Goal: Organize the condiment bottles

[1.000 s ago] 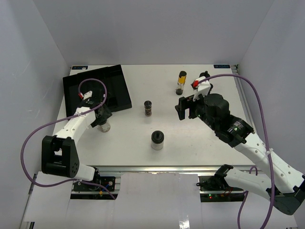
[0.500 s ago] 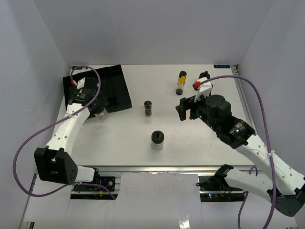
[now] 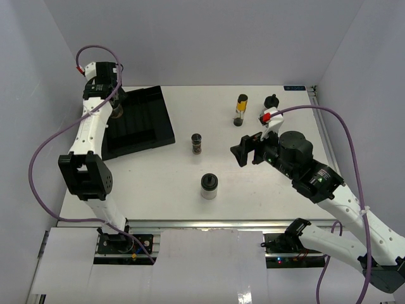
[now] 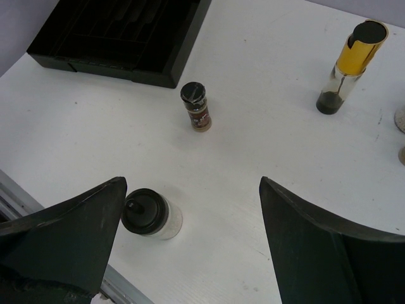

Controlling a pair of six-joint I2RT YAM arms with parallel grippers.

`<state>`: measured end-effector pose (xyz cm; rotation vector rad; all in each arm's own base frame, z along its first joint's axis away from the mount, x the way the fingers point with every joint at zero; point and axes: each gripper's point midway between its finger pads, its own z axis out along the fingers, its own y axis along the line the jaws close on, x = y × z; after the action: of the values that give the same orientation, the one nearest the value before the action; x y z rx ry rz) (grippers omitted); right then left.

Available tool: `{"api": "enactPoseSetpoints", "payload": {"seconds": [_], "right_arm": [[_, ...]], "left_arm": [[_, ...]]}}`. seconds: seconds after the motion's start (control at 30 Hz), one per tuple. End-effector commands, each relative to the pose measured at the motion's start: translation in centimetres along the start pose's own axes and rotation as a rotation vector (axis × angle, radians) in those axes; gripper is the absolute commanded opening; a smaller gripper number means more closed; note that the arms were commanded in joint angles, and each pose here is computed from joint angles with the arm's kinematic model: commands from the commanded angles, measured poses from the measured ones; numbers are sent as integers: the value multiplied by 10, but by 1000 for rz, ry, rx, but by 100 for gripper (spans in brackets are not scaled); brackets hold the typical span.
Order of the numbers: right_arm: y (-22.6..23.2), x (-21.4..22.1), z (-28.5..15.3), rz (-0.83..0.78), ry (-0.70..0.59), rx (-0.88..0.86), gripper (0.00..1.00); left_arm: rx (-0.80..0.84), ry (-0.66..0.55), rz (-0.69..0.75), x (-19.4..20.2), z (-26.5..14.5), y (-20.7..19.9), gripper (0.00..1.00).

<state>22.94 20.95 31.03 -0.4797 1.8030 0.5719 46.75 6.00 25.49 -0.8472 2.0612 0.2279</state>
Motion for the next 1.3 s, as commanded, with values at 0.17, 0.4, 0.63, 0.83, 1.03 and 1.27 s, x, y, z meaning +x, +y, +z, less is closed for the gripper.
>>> {"api": "enactPoseSetpoints", "payload": {"seconds": [0.17,0.4,0.63,0.83,1.03,1.27], "right_arm": [[13,-11,-5,41,-99,-73,92],[12,-12,-6,47,-111,-73,92],[8,-10,-7,44,-116,-56,91],[5,-8,-4,40,-107,-36,91],[1,-4,-2,37,-97,-16,91],[0,0,1,34,-86,-9,90]], "left_arm": [[-63,-160,-84,-89,74,27,0],[-97,-179,-95,-95,120,47,0],[-83,-104,-114,-73,163,62,0],[-75,-54,-78,-53,187,63,0],[-54,4,-69,-34,206,65,4],[-56,30,-48,-25,214,68,78]]}}
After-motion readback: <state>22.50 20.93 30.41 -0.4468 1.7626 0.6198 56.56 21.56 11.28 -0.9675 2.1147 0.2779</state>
